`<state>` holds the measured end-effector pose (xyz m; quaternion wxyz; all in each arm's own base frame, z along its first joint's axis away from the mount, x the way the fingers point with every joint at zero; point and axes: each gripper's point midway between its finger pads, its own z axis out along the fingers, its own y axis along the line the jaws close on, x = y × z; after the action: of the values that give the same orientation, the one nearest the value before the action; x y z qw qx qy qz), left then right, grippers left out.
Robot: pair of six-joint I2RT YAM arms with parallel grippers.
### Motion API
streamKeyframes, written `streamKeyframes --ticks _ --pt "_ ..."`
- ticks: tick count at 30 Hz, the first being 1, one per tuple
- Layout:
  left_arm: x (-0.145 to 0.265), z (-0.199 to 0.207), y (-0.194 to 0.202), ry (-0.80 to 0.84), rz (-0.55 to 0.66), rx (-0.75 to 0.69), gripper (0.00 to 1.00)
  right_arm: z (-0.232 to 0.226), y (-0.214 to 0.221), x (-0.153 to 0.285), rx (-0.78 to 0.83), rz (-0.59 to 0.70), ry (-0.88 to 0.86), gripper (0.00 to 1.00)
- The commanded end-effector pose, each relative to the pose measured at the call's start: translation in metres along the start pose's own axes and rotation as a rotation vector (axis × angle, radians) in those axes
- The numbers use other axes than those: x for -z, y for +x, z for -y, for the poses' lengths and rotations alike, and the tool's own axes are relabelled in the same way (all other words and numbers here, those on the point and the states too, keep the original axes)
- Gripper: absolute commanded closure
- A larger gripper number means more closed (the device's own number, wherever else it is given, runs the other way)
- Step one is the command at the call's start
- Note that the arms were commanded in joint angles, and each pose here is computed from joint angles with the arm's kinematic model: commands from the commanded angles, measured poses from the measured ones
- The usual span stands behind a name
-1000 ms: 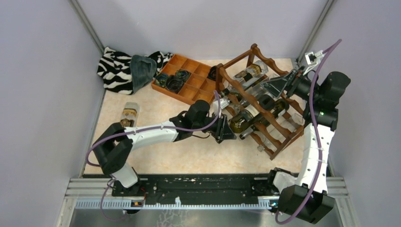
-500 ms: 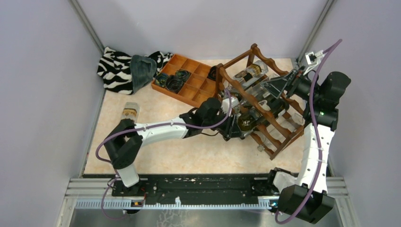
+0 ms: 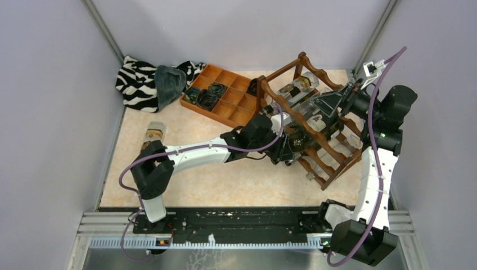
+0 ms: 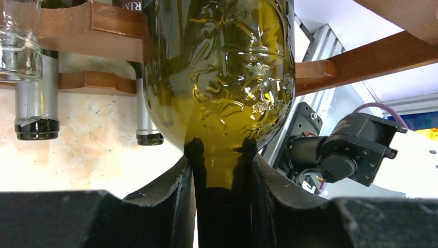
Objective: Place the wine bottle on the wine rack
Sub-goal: Place the wine bottle in the wine rack.
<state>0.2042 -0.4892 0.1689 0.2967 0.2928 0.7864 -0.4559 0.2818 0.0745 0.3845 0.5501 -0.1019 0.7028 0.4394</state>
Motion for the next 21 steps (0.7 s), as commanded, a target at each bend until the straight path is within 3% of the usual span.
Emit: streamKeyframes --ticks 1,21 --pt "0.0 0.036 -0.063 0.07 0.196 -0.101 1.0 -0.001 -0.004 0.002 0.052 0.018 -0.001 0.02" --pt "-0.019 0.033 -0.074 -0.069 0.29 -0.197 1.0 0.02 -0.003 0.005 0.011 0.046 0.117 0.02"
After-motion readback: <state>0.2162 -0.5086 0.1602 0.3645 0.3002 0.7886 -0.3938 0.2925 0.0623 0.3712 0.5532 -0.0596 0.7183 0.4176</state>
